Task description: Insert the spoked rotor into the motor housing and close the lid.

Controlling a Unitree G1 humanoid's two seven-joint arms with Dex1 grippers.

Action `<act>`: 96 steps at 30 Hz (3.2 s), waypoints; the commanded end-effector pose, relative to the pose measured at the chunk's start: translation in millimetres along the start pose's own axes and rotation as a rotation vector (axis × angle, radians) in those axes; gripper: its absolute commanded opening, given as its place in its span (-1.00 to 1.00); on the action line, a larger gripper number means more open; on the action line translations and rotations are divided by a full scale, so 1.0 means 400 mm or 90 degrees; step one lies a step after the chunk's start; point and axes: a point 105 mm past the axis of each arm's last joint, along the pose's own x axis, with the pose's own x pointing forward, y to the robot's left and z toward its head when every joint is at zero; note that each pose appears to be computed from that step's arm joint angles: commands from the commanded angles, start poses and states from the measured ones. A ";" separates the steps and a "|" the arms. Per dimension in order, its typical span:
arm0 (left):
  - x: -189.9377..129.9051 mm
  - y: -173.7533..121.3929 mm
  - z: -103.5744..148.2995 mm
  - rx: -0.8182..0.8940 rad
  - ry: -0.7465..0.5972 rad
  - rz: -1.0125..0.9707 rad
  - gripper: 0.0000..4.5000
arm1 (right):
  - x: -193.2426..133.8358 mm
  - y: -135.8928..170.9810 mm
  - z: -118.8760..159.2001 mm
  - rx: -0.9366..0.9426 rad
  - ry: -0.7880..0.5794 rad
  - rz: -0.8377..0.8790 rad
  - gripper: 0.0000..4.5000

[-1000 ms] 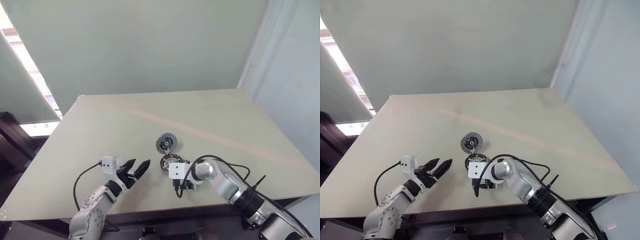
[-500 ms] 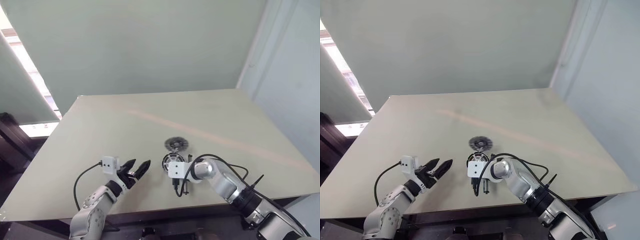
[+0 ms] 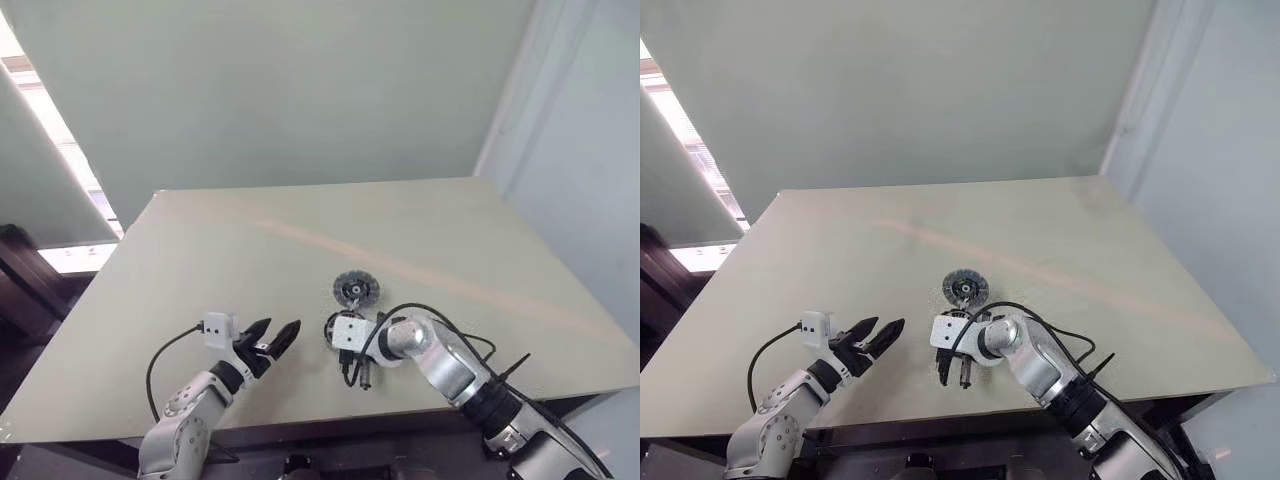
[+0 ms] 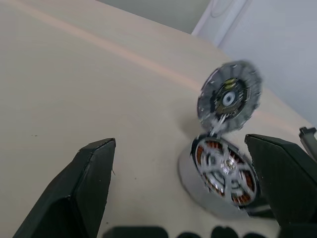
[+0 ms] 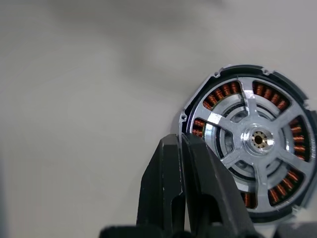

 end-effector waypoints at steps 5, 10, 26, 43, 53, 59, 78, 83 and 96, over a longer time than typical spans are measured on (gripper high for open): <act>-0.011 0.013 0.046 0.018 -0.045 0.016 1.00 | -0.037 0.000 0.081 0.107 -0.011 -0.041 -0.99; -0.023 0.034 0.059 0.021 -0.065 0.041 1.00 | -0.023 -0.001 0.094 0.169 0.005 -0.100 -0.99; -0.015 0.035 0.044 0.017 -0.073 0.048 1.00 | 0.070 0.056 0.180 0.436 -0.037 -0.135 -0.99; -0.014 0.047 0.049 0.024 -0.093 0.065 1.00 | 0.111 0.066 0.215 0.529 -0.067 -0.124 -0.99; -0.010 0.046 0.044 0.022 -0.092 0.064 1.00 | 0.088 0.046 0.251 0.507 -0.148 -0.118 -0.14; -0.007 0.047 0.042 0.022 -0.090 0.063 1.00 | 0.056 0.039 0.271 0.424 -0.186 -0.113 0.83; -0.005 0.051 0.051 0.031 -0.079 0.057 1.00 | 0.012 0.047 0.104 -0.072 0.021 -0.051 0.98; -0.007 0.049 0.049 0.031 -0.079 0.057 1.00 | 0.028 0.045 0.084 -0.071 0.038 -0.051 0.98; -0.011 0.048 0.050 0.032 -0.075 0.056 1.00 | 0.036 0.044 0.048 -0.049 0.073 -0.047 0.98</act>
